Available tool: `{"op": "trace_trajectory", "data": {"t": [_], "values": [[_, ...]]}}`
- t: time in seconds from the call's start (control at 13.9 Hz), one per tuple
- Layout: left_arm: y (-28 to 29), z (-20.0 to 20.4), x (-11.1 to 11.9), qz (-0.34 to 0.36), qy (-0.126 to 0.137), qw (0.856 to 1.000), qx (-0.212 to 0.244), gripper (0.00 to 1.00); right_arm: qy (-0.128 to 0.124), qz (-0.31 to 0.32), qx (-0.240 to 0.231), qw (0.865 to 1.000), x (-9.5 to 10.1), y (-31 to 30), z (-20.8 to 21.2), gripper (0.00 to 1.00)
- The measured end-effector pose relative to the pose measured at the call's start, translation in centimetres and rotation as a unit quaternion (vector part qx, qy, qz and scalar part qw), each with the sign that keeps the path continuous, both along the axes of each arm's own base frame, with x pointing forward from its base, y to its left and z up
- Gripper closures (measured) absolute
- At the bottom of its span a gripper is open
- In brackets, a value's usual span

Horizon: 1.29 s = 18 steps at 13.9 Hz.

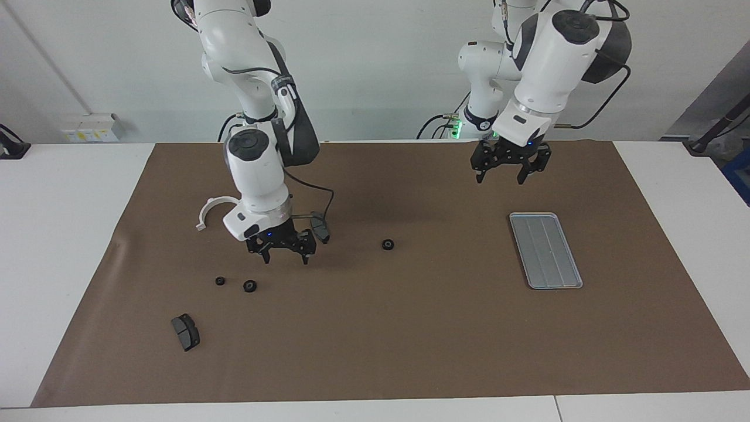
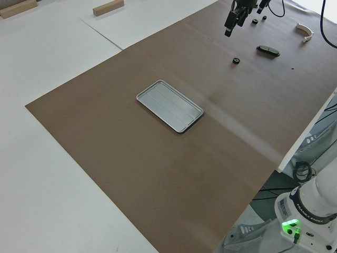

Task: Pick bearing gear from pile to tray
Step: 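Reach the left gripper to the gear while the right gripper withdraws, then grasp the black bearing gear with the left gripper and lift it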

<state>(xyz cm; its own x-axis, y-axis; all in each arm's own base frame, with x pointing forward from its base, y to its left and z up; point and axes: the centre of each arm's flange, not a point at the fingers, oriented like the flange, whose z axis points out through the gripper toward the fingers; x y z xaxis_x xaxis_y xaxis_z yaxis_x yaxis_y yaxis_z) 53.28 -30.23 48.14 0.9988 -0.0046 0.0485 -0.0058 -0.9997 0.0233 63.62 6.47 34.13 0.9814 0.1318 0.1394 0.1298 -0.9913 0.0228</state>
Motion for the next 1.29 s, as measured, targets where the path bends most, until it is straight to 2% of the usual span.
{"op": "trace_trajectory", "data": {"t": [0.22,0.36,0.43,0.5,0.57,0.65,0.86,1.0,1.29], "values": [[-4.2,-3.8,-0.5,0.005,0.015,1.000,0.016,0.00,-0.003,0.013,-0.001,1.000,-0.1,0.4,-2.3,0.00],[-7.5,-6.8,-0.1,0.016,0.012,1.000,0.020,0.00,-0.002,0.017,-0.002,1.000,0.0,0.3,-3.3,0.01],[-8.6,-8.2,0.3,0.020,0.007,1.000,0.014,0.00,-0.002,0.017,-0.003,1.000,0.1,0.2,-3.7,0.04],[-9.4,-9.5,0.7,0.023,0.001,1.000,0.009,0.00,-0.003,0.017,-0.003,1.000,0.1,0.2,-4.0,0.12],[-9.9,-10.6,1.1,0.025,-0.003,1.000,0.004,0.00,-0.004,0.017,-0.003,1.000,0.2,0.2,-4.5,0.12],[-10.1,-11.4,1.5,0.027,-0.008,1.000,-0.001,0.00,-0.005,0.018,-0.003,1.000,0.3,0.2,-4.8,0.17],[-10.5,-12.7,2.2,0.028,-0.022,0.999,-0.013,0.00,-0.004,0.018,-0.003,1.000,0.3,0.1,-5.1,0.21],[-10.5,-12.7,2.2,0.028,-0.023,0.999,-0.014,0.00,-0.004,0.015,-0.003,1.000,0.3,-0.2,-5.1,0.36],[-11.4,-15.0,0.4,0.015,-0.007,1.000,-0.003,0.00,-0.004,0.012,-0.003,1.000,0.3,-0.6,-5.1,0.39]]}}
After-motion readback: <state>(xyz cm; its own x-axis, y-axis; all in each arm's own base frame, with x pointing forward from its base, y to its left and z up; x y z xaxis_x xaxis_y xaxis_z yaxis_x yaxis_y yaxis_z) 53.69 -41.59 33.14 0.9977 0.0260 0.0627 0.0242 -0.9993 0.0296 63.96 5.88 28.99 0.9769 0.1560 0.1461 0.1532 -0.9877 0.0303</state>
